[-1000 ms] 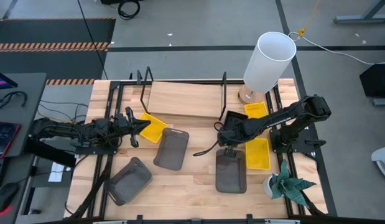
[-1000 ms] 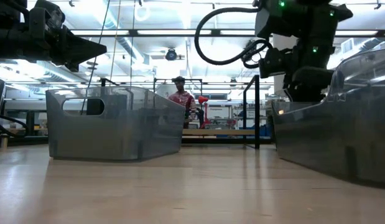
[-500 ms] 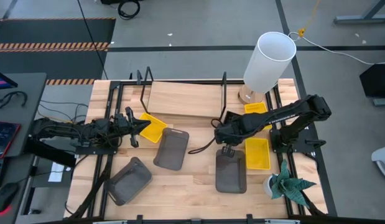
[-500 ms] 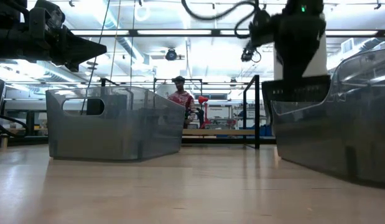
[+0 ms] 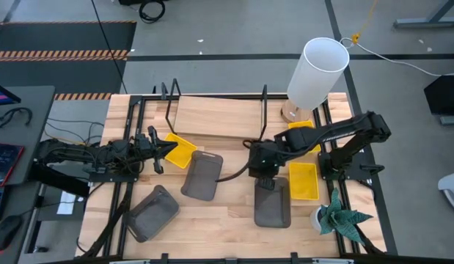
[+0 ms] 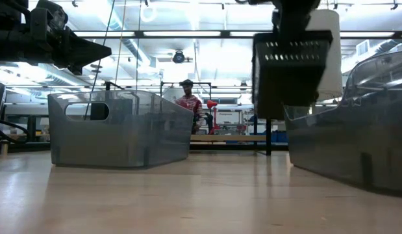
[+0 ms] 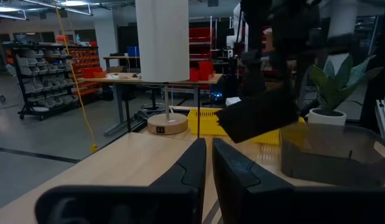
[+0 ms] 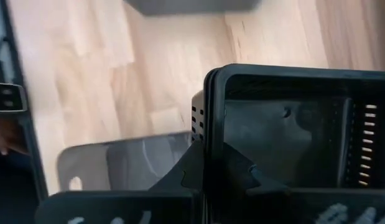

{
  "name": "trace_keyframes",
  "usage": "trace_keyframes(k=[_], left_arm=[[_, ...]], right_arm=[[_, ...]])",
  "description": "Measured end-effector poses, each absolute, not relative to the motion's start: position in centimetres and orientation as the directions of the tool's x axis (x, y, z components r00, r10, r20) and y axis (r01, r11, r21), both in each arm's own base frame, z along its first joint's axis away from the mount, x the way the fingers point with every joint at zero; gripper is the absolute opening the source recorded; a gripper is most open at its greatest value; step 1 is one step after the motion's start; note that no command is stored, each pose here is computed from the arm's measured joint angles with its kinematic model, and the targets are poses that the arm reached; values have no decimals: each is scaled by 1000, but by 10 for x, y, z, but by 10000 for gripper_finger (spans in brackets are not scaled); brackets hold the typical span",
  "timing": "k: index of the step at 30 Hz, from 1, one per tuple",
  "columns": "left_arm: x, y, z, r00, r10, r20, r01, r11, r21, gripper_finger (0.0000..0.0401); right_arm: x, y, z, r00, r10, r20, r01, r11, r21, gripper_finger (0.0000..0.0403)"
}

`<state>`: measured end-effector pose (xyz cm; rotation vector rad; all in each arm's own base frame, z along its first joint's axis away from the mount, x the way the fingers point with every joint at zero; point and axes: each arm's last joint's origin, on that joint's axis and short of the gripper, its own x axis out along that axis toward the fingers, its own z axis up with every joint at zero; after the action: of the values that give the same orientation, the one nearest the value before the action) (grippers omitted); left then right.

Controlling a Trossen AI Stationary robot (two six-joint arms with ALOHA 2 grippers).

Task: Stack baskets on shelf by color
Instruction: Put the stacked black bins on the shelf

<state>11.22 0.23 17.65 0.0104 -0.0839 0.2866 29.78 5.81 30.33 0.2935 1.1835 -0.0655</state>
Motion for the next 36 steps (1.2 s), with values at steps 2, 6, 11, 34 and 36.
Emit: trace_keyframes(k=[2,6,11,34,36], left_arm=[[112,2,176,956,282,84,-283,959,-2,32],[112,2,176,956,282,85,-283,959,-2,28],[112,2,176,956,282,84,-283,959,-2,34],[112,2,176,956,282,82,-283,959,-1,37],[112,2,176,956,282,81,-283,959,-1,38]], right_arm=[[301,58,312,418,107,-902,170,966,194,27],[307,53,321,483,111,-868,118,975,190,27],[314,38,321,520,90,-849,114,978,173,27],[364,-71,242,341,-230,-911,115,972,-203,27],[362,-77,242,338,-232,-912,128,971,-200,27]])
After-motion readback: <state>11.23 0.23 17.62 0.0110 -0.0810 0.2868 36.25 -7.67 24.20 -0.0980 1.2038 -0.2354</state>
